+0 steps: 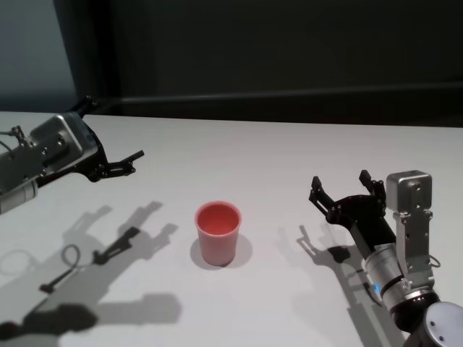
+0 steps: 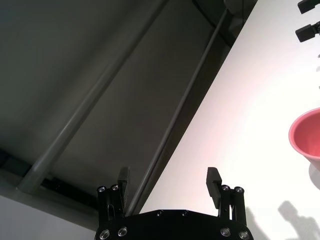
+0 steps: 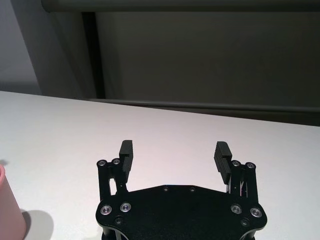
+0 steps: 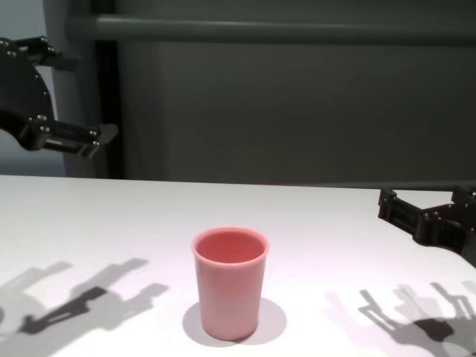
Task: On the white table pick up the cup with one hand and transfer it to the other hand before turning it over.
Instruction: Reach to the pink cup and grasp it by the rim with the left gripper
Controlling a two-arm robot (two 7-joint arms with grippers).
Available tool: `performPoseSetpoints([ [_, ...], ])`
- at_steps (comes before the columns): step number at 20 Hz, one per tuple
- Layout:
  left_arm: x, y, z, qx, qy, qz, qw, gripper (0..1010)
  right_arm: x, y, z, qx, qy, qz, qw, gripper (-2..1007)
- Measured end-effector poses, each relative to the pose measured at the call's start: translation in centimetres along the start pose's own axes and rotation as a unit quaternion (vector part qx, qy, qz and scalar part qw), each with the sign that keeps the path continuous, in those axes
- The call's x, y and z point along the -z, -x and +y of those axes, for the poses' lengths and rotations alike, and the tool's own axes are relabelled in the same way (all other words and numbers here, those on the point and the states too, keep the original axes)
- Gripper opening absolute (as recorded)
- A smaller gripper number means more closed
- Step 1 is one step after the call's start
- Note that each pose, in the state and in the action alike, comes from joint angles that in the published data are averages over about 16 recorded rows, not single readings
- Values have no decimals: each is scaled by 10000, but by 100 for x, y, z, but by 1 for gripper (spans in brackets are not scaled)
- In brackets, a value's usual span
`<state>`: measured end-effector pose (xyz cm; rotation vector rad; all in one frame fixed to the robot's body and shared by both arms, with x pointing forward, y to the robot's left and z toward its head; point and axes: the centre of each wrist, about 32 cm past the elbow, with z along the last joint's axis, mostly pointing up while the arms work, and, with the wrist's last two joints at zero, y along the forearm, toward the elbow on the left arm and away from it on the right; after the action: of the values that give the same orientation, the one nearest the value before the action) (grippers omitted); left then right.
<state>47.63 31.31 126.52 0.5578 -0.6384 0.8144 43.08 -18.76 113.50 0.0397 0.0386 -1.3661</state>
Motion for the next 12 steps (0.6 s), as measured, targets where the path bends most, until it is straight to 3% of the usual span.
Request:
performPoseSetpoints([
  [6, -88, -213, -21, 498, -2, -549, 9972, 1001, 0, 0, 0, 0, 0, 0, 10000, 1002],
  [12, -198, -374, -65, 983, 35, -1059, 9895, 1001, 0, 0, 0, 0, 0, 0, 10000, 1002],
])
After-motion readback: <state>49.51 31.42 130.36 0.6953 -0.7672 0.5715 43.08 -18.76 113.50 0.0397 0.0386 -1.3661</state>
